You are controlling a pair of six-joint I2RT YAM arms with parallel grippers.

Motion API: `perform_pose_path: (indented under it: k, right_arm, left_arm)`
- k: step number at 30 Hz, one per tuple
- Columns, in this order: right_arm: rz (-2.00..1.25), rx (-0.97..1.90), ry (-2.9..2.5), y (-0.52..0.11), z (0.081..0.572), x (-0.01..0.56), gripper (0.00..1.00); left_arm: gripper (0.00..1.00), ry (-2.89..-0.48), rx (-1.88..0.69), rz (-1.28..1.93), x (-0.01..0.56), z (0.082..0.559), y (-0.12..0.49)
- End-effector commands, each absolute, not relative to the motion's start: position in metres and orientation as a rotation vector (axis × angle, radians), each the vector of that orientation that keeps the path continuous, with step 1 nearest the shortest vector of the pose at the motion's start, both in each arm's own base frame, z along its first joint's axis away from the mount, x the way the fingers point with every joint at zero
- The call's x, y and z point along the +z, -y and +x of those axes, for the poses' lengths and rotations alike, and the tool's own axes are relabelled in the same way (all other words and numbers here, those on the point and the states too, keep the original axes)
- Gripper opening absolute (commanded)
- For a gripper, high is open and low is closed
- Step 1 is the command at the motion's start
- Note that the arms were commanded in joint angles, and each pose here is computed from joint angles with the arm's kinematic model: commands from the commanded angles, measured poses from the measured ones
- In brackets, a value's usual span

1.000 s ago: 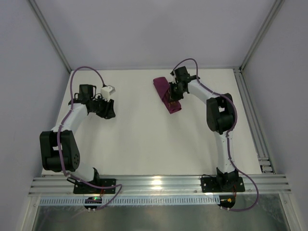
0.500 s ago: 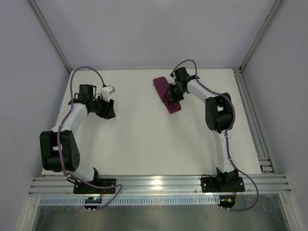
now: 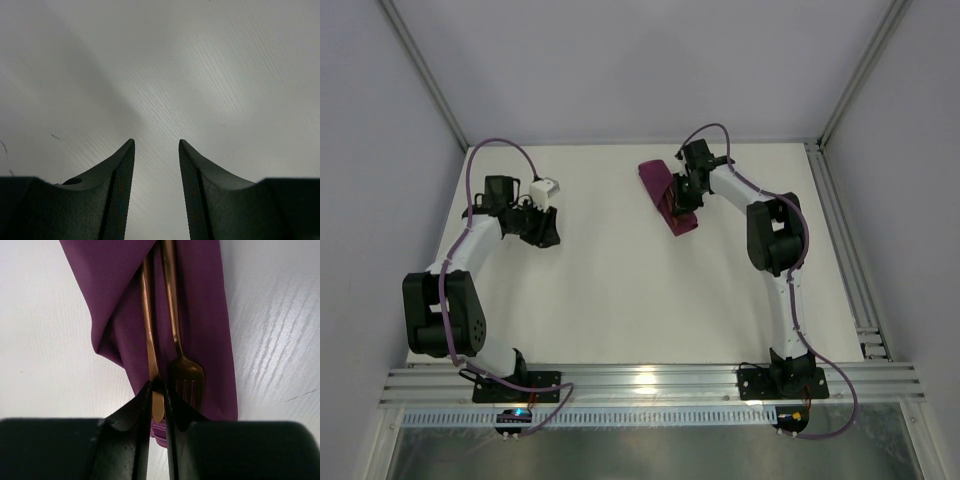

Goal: Fold the napkin into a case and place the utensils inside
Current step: Move the knife to the folded napkin, then reset both arms

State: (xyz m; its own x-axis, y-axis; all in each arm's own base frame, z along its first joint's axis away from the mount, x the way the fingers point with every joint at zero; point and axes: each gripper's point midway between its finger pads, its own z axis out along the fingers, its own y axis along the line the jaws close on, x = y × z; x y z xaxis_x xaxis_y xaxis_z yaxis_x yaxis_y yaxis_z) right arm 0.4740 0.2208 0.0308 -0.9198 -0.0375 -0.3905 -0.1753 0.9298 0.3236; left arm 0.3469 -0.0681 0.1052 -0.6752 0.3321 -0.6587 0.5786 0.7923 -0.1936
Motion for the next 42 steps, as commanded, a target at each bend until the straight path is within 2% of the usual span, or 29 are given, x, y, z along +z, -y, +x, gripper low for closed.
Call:
perform_pose_path:
  k: [1,6,10,12,13,14,15,19,21,22,23,24,25,27,28,29,30,32,35,37,42]
  right_arm:
    - [-0.155,0.407,-2.656,-0.206,0.483,0.049,0.2]
    - [-0.172,0.374,-2.615,-0.201,0.484,0.072,0.28]
    - [-0.194,0.339,-2.561,-0.195,0.486,0.101,0.38]
    - [-0.196,0.294,-2.512,-0.188,0.489,0.12,0.52]
    - [-0.187,0.277,-2.464,-0.182,0.487,0.142,0.87]
    - [-0.182,0.257,-2.421,-0.179,0.489,0.155,0.97]
    - [-0.156,0.196,-2.384,-0.165,0.491,0.167,0.99]
    - [-0.064,0.114,-2.271,-0.118,0.475,0.223,0.99]
    - [-0.005,0.08,-2.232,-0.094,0.467,0.235,0.99]
    - [0.064,0.042,-2.26,-0.069,0.455,0.218,0.99]
    - [0.115,0.051,-2.158,-0.054,0.448,0.246,0.99]
    - [0.16,0.049,-2.124,-0.04,0.44,0.251,0.99]
    - [0.207,0.034,-2.158,-0.026,0.423,0.225,0.99]
    - [0.339,0.016,-2.031,0.014,0.403,0.248,0.99]
    - [0.396,-0.019,-2.058,0.03,0.387,0.224,0.99]
    - [0.459,-0.059,-2.024,0.05,0.379,0.224,0.99]
    - [0.477,-0.077,-1.986,0.057,0.367,0.232,0.99]
    - [0.504,-0.137,-2.01,0.066,0.348,0.211,0.99]
    - [0.577,-0.206,-2.017,0.075,0.324,0.194,1.0]
    - [0.608,-0.226,-2.027,0.077,0.311,0.182,0.99]
    - [0.605,-0.177,-2.044,0.069,0.303,0.163,0.99]
  left_arm:
    - [0.42,-2.307,-0.541,0.683,0.121,0.353,0.071]
    - [0.42,-2.307,-0.539,0.681,0.122,0.355,0.071]
    - [0.42,-2.31,-0.521,0.678,0.122,0.356,0.069]
    - [0.42,-2.313,-0.503,0.677,0.122,0.355,0.066]
    - [0.42,-2.309,-0.494,0.676,0.124,0.355,0.065]
    - [0.43,-2.308,-0.487,0.674,0.125,0.354,0.064]
    - [0.44,-2.313,-0.472,0.672,0.124,0.352,0.062]
    - [0.48,-2.286,-0.409,0.661,0.136,0.347,0.053]
    - [0.52,-2.279,-0.381,0.635,0.141,0.344,0.045]
    - [0.53,-2.285,-0.36,0.625,0.14,0.341,0.041]
    - [0.53,-2.267,-0.34,0.618,0.148,0.338,0.038]
    - [0.55,-2.259,-0.32,0.607,0.152,0.337,0.034]
    - [0.55,-2.26,-0.293,0.597,0.153,0.334,0.029]
    - [0.58,-2.241,-0.251,0.599,0.16,0.323,0.024]
    - [0.59,-2.241,-0.231,0.598,0.16,0.318,0.022]
    - [0.61,-2.261,-0.206,0.595,0.154,0.31,0.018]
    - [0.7,-2.242,-0.172,0.604,0.16,0.305,0.015]
    - [0.76,-2.255,-0.144,0.596,0.156,0.296,0.012]
    - [0.78,-2.274,-0.101,0.569,0.15,0.281,0.006]
    - [0.96,-2.292,-0.093,0.55,0.145,0.271,0.004]
    - [0.99,-2.315,-0.069,0.52,0.138,0.256,0.001]
